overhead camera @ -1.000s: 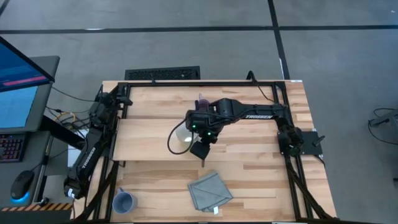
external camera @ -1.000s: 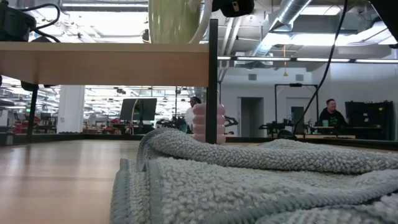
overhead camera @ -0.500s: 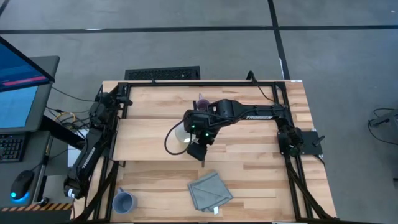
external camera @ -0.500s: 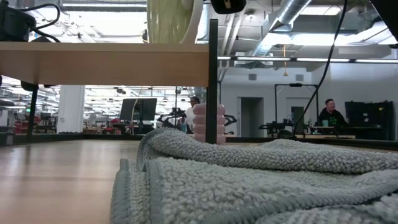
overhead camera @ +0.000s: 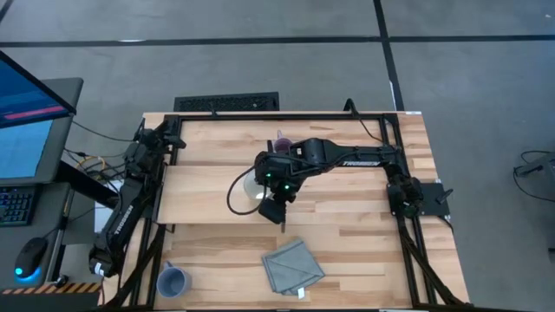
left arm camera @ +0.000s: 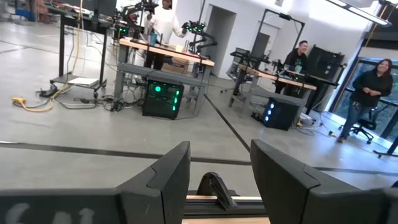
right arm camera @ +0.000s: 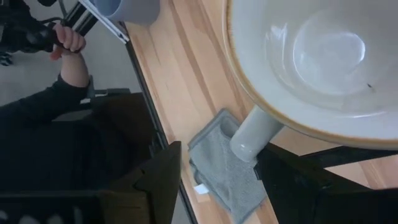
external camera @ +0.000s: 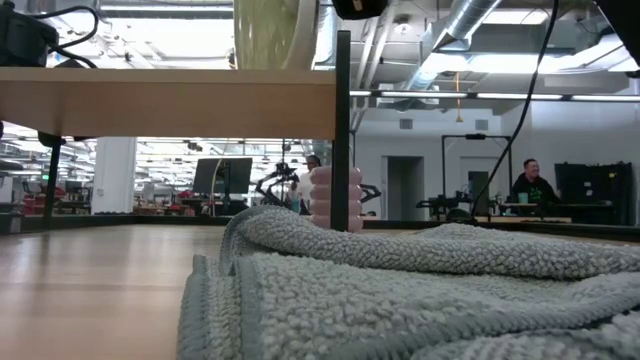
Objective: Stack small to large cups/mugs on shelf
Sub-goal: Put the white mug on the shelf
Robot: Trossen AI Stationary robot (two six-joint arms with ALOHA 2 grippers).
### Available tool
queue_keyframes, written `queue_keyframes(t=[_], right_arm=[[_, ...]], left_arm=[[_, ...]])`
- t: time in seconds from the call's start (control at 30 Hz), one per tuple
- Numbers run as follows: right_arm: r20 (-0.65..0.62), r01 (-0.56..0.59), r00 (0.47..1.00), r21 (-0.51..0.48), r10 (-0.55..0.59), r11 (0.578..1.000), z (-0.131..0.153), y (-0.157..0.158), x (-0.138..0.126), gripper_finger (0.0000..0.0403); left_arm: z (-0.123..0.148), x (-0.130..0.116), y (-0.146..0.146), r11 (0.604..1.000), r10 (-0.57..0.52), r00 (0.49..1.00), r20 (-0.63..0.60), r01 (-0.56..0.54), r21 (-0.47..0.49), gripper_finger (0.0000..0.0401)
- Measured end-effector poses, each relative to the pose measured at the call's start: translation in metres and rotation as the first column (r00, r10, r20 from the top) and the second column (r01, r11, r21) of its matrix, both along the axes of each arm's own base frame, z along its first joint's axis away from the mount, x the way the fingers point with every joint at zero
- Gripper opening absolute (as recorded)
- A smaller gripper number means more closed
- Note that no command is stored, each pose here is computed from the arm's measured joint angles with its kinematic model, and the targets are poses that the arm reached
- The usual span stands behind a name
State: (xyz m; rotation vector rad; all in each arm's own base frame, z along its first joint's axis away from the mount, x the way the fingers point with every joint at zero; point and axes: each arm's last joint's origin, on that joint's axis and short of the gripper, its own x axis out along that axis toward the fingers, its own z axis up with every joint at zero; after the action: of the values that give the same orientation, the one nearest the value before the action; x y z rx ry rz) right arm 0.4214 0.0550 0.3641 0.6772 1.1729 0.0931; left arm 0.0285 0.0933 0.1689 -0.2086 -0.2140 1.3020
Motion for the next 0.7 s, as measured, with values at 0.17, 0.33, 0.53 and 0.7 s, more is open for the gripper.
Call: queue_keyframes(t=[0.17, 0.33, 0.53, 0.7], right_arm=[[0.018, 0.019, 1.000, 0.014, -0.020, 1.000, 0.0013, 0.0003, 0.0023, 0.0230], [0.006, 0.043, 0.999, 0.027, -0.043, 0.999, 0.0014, 0.0005, 0.0023, 0.0230], [0.030, 0.033, 0.999, 0.041, -0.034, 0.999, 0.0018, 0.0058, 0.0049, 0.0230], [0.053, 0.023, 0.998, 0.054, -0.026, 0.998, 0.0030, 0.0077, 0.0067, 0.0230]], left_arm=[[0.0001, 0.0000, 0.0000, 1.000, 0.000, 1.000, 0.000, 0.000, 0.000, 0.0159], [0.0000, 0.0000, 0.0000, 1.000, 0.000, 1.000, 0.000, 0.000, 0.000, 0.0159], [0.0000, 0.0000, 0.0000, 1.000, 0.001, 1.000, 0.000, -0.001, 0.000, 0.0159], [0.0000, 0.0000, 0.0000, 1.000, 0.001, 1.000, 0.000, -0.001, 0.000, 0.0159]])
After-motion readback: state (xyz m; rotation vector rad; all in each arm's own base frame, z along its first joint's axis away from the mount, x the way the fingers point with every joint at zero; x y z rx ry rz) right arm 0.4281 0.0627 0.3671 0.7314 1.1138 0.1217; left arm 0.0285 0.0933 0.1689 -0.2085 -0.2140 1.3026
